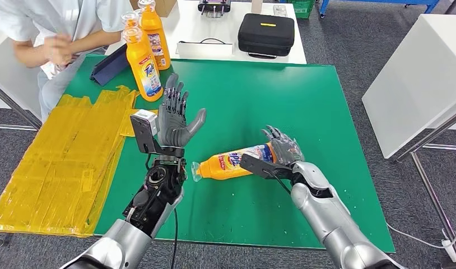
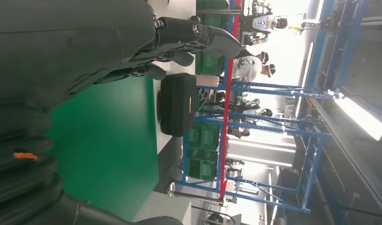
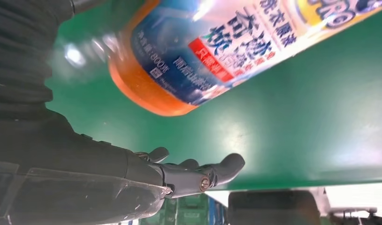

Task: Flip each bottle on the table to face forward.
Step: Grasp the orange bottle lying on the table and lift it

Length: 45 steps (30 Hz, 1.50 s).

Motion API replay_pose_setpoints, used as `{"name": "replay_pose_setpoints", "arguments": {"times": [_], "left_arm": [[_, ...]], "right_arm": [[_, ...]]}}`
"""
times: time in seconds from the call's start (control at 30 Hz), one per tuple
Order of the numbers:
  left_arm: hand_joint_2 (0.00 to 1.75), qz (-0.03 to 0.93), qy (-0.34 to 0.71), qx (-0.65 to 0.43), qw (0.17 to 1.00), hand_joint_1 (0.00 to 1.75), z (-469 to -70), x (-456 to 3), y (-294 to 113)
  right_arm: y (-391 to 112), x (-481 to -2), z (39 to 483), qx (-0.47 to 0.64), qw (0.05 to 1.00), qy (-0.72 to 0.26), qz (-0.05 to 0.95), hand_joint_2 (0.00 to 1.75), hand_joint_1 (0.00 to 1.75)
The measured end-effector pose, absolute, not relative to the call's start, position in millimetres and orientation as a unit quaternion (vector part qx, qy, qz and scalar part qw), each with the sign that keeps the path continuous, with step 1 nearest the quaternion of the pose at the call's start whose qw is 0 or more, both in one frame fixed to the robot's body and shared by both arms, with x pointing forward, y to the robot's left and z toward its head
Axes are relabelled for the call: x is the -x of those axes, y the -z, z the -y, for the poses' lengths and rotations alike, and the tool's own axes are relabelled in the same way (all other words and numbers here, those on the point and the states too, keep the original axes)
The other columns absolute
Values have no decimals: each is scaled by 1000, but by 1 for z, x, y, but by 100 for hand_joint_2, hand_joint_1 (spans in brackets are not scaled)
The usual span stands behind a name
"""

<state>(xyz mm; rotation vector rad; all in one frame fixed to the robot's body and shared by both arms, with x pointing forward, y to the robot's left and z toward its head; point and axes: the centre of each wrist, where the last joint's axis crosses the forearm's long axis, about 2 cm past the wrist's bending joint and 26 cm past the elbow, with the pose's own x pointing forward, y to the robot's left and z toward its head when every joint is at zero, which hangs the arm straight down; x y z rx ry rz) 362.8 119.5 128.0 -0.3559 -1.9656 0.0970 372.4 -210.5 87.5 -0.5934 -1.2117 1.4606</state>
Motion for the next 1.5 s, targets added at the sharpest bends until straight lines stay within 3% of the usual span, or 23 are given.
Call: {"name": "replay_pose_setpoints", "arguments": {"times": [0.37,1.07,1.2,1.23,1.5], "left_arm": [[175,827,-34,159,539,0,-112,-365,-133],[175,823,-37,164,542,0,-103,-366,-136],[175,823,-40,163,543,0,-102,-366,-136],[175,823,-40,163,543,0,-102,-366,-136],[175,823,-40,161,543,0,-101,-365,-136]], "right_arm": [[-76,-373,221,170,583,-651,456,175,0],[-80,-385,229,153,573,-693,409,175,0],[-81,-386,225,161,565,-703,400,175,168],[-81,-386,224,163,564,-704,399,175,175],[-84,-389,222,173,557,-710,395,175,175]]}}
